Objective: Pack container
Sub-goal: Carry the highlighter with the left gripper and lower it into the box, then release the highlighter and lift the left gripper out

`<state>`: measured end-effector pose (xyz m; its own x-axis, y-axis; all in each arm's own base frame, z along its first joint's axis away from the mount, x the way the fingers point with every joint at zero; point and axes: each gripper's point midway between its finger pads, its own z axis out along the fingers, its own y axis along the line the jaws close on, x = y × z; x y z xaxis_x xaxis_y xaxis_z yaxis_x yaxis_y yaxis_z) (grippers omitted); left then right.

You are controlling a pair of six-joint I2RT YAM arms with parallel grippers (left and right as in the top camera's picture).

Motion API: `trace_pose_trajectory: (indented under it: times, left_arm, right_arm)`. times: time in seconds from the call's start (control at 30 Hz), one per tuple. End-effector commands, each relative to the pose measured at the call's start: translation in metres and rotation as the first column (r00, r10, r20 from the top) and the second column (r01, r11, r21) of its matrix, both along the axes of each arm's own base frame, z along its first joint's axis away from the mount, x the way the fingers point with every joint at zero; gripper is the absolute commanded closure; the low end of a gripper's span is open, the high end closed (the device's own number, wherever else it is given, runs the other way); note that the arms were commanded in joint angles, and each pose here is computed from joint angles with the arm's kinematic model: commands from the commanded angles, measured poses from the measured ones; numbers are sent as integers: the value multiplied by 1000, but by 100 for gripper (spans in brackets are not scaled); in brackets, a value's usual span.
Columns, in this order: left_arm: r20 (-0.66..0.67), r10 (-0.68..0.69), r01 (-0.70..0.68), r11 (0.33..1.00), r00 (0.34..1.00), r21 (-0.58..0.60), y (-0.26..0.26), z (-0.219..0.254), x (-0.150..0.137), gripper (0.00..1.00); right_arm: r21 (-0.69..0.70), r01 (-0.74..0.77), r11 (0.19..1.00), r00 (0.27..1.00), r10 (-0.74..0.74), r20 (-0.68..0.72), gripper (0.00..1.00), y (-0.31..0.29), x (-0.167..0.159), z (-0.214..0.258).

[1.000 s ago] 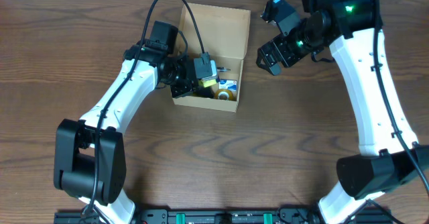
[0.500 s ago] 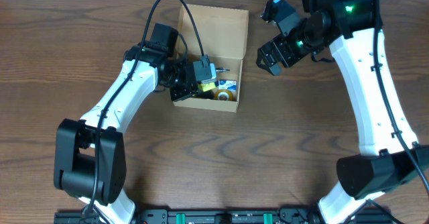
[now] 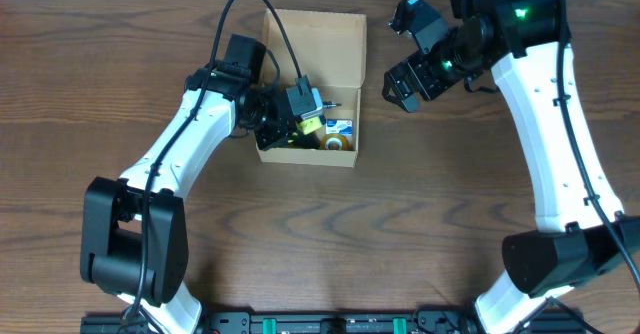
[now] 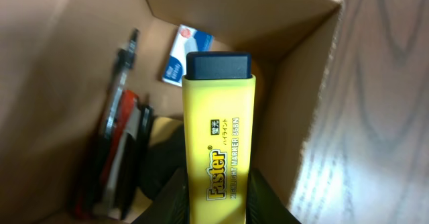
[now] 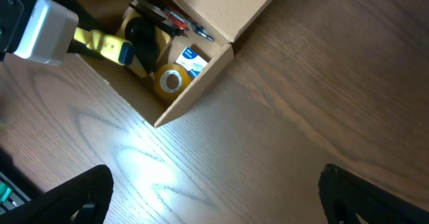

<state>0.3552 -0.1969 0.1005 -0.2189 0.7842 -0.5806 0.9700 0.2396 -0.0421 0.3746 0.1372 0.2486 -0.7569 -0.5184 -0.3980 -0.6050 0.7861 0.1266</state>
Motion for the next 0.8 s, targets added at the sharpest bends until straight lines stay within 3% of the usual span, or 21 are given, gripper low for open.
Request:
trace_pose_trajectory:
  times: [0.0, 0.23, 0.53, 0.77]
  left_arm:
    - [84, -49, 49, 999, 995, 6, -3, 1, 9, 94]
    - [286, -121, 119, 993, 950, 26, -8, 13, 40, 94]
    - [319, -159, 155, 987, 934, 39, -13, 10, 43, 94]
    - [317, -195, 156, 977, 928, 144, -14, -18, 50, 94]
  right_arm:
    - [2, -15, 1000, 1000, 15, -1, 1, 4, -1, 0]
    - [2, -15, 1000, 1000, 15, -1, 1, 4, -1, 0]
    - [2, -15, 1000, 1000, 15, -1, 1, 4, -1, 0]
    - [2, -15, 1000, 1000, 15, -1, 1, 4, -1, 0]
